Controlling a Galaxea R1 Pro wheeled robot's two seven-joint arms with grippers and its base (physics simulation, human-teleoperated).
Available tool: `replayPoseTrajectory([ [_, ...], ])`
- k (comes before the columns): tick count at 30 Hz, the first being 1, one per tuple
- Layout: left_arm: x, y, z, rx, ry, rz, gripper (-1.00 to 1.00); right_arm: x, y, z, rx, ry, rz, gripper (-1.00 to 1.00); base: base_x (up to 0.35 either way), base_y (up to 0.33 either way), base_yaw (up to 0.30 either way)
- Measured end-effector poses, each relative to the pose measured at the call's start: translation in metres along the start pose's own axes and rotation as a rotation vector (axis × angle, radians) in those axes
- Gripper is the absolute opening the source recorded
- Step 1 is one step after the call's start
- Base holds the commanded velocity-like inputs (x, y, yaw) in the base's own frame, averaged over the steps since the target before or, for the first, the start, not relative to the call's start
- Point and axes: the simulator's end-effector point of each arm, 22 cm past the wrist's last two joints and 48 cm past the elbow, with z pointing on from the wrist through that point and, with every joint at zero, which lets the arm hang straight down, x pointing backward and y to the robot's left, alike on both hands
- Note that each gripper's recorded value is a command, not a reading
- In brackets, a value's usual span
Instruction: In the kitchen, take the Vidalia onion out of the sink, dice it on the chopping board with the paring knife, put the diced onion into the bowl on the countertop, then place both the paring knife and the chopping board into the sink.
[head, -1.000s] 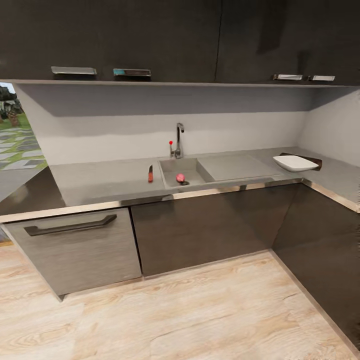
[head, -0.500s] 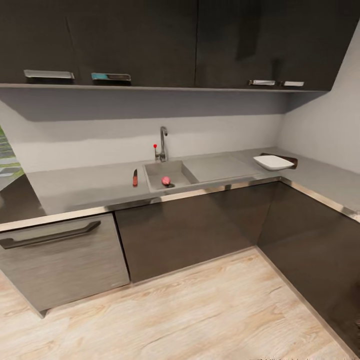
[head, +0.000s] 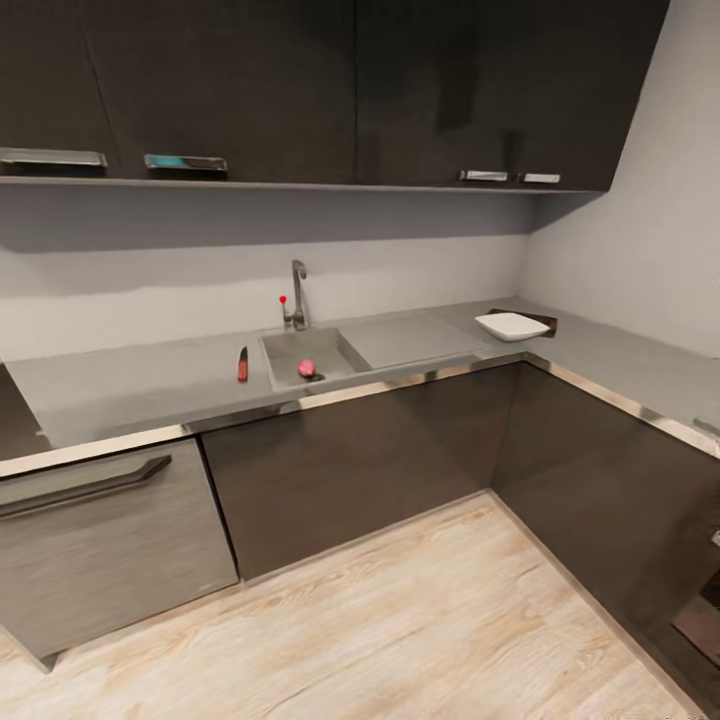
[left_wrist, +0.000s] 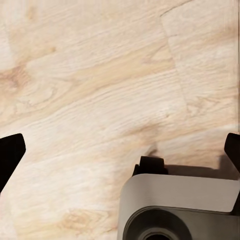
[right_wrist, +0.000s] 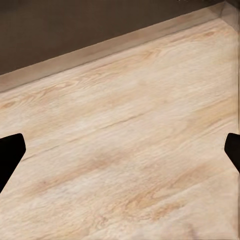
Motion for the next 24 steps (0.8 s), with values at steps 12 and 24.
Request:
replayPoseTrajectory([
  [12, -0.006, 0.000, 0.000, 0.001, -0.015, -0.003, 1.00, -0.006, 0.000, 0.001, -0.001, -0.016, -0.001, 1.00, 0.000, 0.000, -0.159],
  [24, -0.012, -0.001, -0.001, 0.003, -0.031, -0.007, 1.00, -0.012, 0.000, 0.002, -0.002, -0.029, -0.002, 1.00, 0.000, 0.000, -0.180],
])
